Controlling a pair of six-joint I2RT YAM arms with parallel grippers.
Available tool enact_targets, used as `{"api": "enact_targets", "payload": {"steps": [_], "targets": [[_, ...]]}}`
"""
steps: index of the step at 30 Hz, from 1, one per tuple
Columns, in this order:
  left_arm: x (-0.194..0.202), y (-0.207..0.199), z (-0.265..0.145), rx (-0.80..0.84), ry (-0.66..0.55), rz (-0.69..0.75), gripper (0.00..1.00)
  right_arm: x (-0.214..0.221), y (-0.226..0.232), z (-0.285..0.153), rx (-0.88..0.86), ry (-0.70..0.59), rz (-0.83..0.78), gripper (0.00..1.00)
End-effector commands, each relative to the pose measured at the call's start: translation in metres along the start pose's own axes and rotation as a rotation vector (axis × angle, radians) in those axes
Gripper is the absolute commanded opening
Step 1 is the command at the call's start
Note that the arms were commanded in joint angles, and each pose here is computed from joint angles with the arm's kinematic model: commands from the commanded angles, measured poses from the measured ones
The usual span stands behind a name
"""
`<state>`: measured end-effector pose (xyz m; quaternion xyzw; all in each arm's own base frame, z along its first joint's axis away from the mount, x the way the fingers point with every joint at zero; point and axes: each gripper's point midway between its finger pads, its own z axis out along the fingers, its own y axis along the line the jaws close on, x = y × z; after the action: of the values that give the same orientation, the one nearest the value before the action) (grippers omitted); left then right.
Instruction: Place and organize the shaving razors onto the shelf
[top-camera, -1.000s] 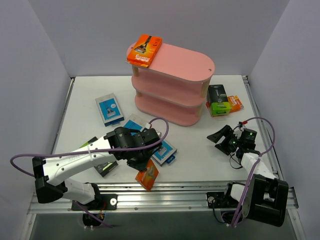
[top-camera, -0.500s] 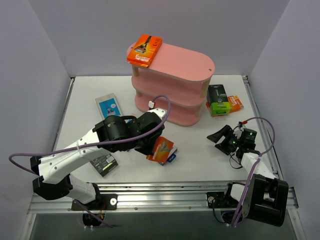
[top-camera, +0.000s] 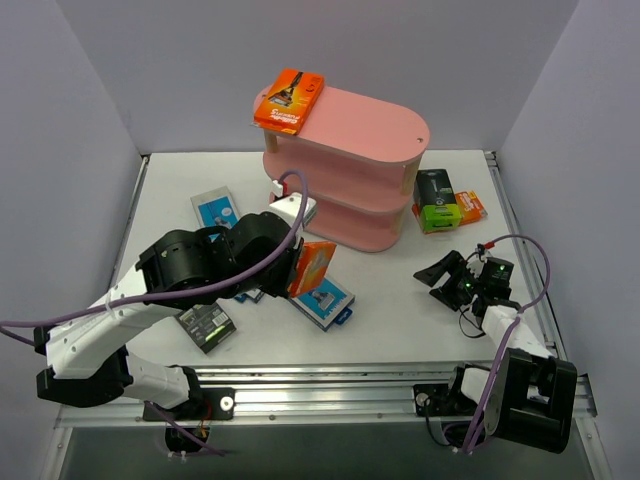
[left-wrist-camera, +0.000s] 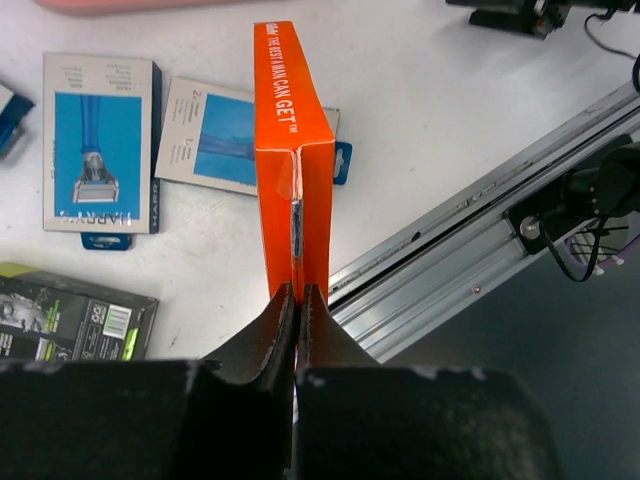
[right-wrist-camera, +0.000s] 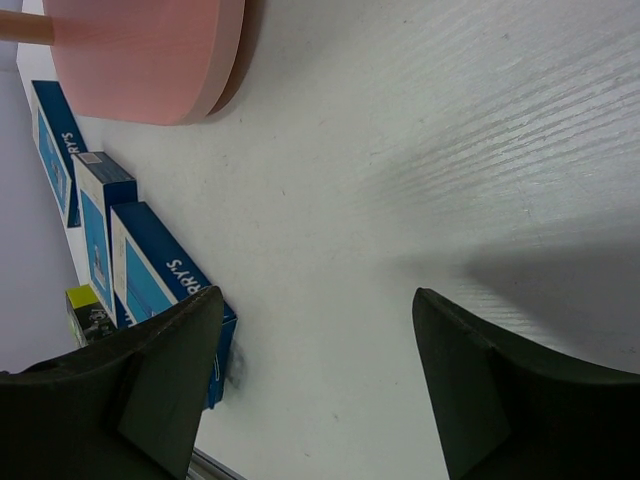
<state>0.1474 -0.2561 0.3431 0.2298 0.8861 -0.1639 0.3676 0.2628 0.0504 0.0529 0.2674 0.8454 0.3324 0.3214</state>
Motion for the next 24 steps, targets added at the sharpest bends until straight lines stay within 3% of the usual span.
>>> {"api": "enact_targets", "payload": {"steps": [1,10,17,24], "targets": [[-0.040,-0.003,-0.018,0.052,-0.169,0.002,0.02,-0.002,0.003,0.000,-0.001,0.009,-0.012,0.72],[-0.096,-0.020,-0.033,0.126,-0.356,0.017,0.02,-0.001,0.001,0.001,0.007,0.014,-0.013,0.72],[-0.168,-0.043,-0.051,0.319,-0.598,-0.084,0.02,0.002,-0.001,0.004,0.016,0.031,-0.013,0.72],[-0.221,-0.044,-0.053,0.454,-0.730,-0.161,0.02,0.005,-0.003,0.006,0.026,0.049,-0.009,0.72]]}}
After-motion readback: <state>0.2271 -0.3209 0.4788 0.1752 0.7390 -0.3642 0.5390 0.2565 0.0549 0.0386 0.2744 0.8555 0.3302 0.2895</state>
